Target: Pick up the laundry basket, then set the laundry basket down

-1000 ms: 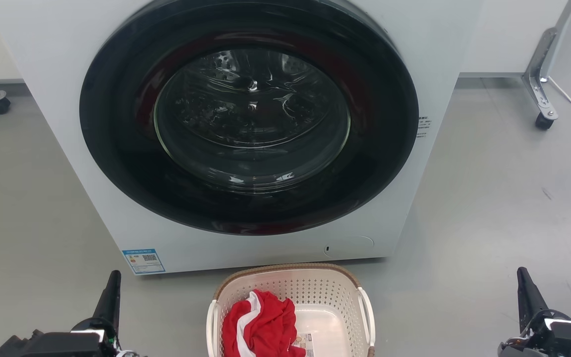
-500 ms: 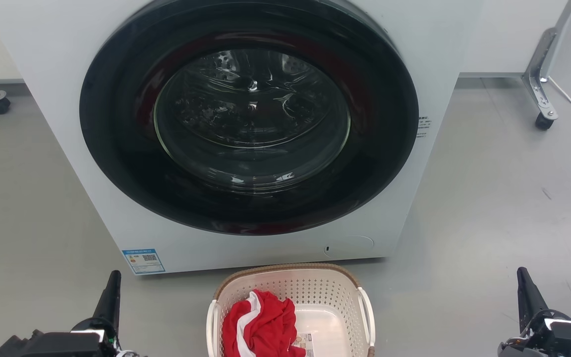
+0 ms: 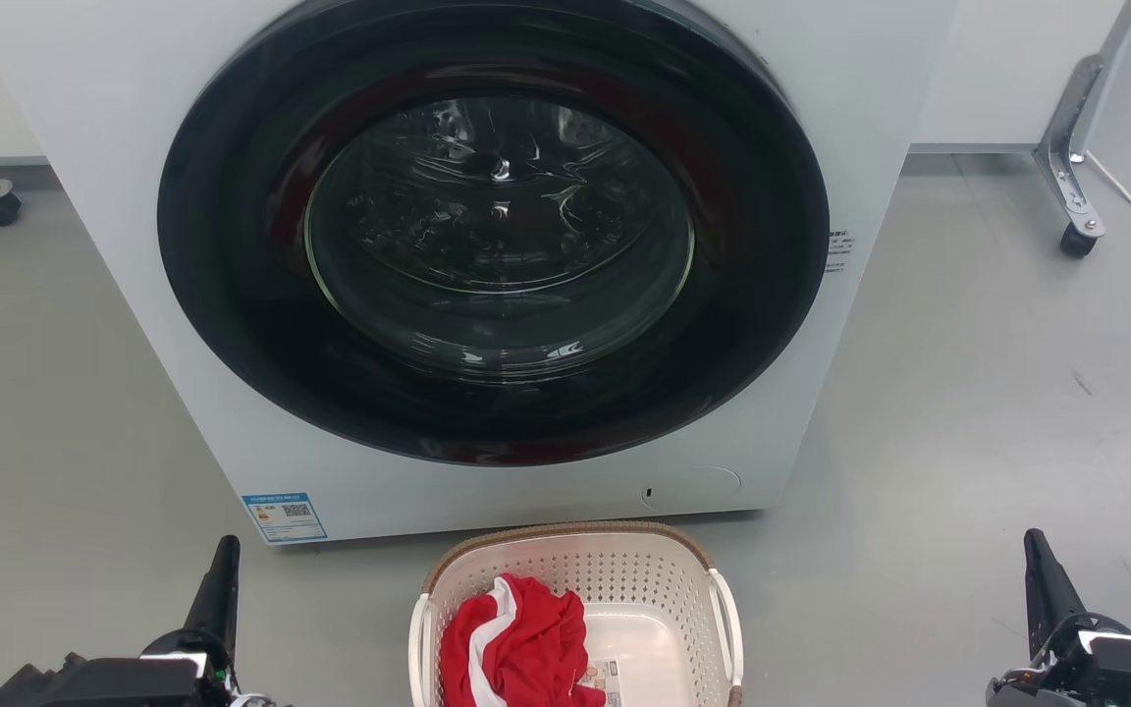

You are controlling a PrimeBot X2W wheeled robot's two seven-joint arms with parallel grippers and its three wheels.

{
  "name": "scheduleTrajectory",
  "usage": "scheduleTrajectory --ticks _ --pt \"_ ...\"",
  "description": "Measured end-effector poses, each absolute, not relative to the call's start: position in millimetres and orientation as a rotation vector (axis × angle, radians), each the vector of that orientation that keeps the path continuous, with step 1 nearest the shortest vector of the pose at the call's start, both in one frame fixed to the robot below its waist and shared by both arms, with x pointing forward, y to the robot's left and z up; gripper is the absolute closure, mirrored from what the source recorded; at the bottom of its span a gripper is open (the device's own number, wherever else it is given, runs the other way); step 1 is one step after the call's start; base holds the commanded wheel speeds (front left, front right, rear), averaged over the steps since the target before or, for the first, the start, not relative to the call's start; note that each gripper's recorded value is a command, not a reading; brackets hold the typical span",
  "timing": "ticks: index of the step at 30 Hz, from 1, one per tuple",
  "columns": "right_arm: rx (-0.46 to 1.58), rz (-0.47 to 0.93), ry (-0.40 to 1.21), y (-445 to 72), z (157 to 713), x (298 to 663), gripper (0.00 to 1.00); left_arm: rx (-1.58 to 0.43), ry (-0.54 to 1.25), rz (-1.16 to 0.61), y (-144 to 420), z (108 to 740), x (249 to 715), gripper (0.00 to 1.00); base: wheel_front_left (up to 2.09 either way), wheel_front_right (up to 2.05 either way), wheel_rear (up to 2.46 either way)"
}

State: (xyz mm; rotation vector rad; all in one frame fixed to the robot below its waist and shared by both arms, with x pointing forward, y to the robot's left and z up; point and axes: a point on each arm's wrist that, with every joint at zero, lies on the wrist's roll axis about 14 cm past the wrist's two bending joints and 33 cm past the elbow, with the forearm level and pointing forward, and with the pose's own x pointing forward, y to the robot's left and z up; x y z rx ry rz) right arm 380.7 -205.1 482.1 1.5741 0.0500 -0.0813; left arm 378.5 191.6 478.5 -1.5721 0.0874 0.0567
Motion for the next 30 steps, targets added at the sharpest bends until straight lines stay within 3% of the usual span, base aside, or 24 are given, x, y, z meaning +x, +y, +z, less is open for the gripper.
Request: scheduleTrajectory --ticks 30 --pt "1.574 -0.081 0.05 -205.1 482.1 380.8 1.0 -1.572 0.087 0.057 191.6 478.5 378.5 1.0 0.0 0.0 0.0"
